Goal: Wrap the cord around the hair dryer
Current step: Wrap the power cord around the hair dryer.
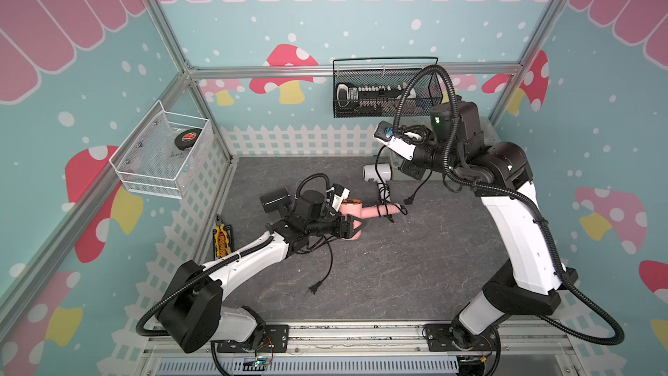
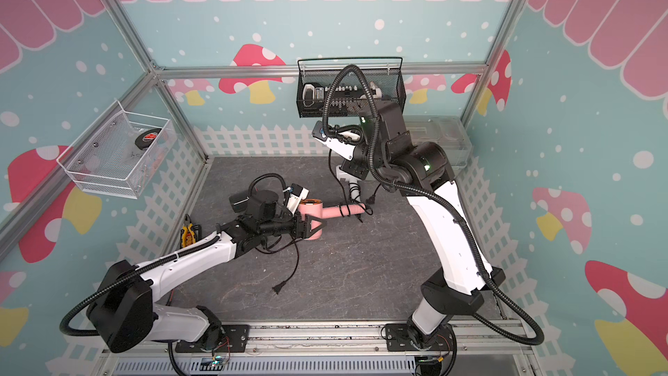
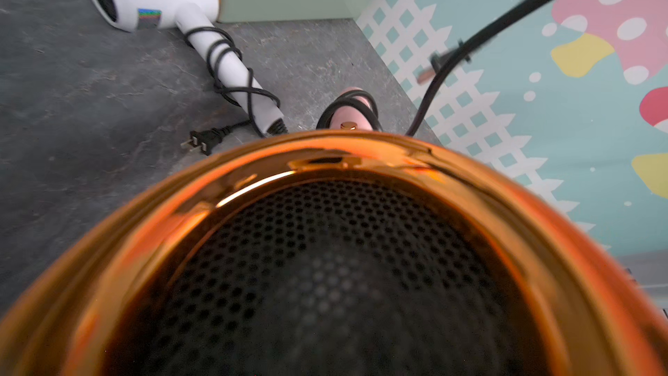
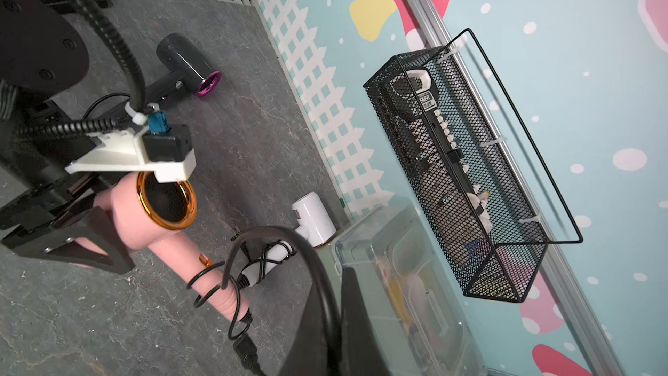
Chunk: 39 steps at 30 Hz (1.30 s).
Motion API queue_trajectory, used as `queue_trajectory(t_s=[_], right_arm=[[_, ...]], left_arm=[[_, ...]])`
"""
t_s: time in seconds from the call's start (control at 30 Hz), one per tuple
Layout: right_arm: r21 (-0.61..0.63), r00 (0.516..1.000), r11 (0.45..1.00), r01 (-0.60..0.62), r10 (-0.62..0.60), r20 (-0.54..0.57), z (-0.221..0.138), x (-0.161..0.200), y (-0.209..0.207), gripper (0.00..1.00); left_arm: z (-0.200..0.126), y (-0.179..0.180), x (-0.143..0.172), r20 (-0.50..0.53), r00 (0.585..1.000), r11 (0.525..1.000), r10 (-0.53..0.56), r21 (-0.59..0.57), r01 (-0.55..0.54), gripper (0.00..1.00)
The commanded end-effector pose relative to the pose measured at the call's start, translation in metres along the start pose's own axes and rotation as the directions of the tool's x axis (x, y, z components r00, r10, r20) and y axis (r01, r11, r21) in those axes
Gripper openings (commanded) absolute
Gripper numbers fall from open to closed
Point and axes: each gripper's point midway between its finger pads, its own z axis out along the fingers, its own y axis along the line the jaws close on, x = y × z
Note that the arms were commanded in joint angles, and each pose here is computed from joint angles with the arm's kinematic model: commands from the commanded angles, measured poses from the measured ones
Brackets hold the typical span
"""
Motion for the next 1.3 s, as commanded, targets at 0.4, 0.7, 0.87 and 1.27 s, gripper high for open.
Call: queue_trajectory(t_s=[0.4,0.7,0.87,1.27], right_arm=[[-0.048,0.993,0.994,0.098,-0.1,-0.057,0.089,0.026,-0.017,0.0],[-0.221,0.992,0.97,-0.106,0.088,-0.092,0.118,0.09,-0.009,0.0],[-0.289,0.974,0.933,-0.213,0.182,-0.132,0.127,0.121,0.004,0.0],[-0.367,0.834,0.773,-0.518,0.551,-0.017,0.115,0.163,-0.003,0.0]], left_arm=[[0.004,-0.115,0.018,0.068,0.962,0.884,0.264,0.382,-0.27,0.0],[-0.046,-0.158,-0.007,0.244,0.921,0.796,0.304,0.466,-0.387,0.0],[-0.062,-0.171,-0.022,0.31,0.907,0.771,0.286,0.487,-0.41,0.0],[-0.099,-0.157,-0.055,0.454,0.876,0.77,0.165,0.495,-0.402,0.0]])
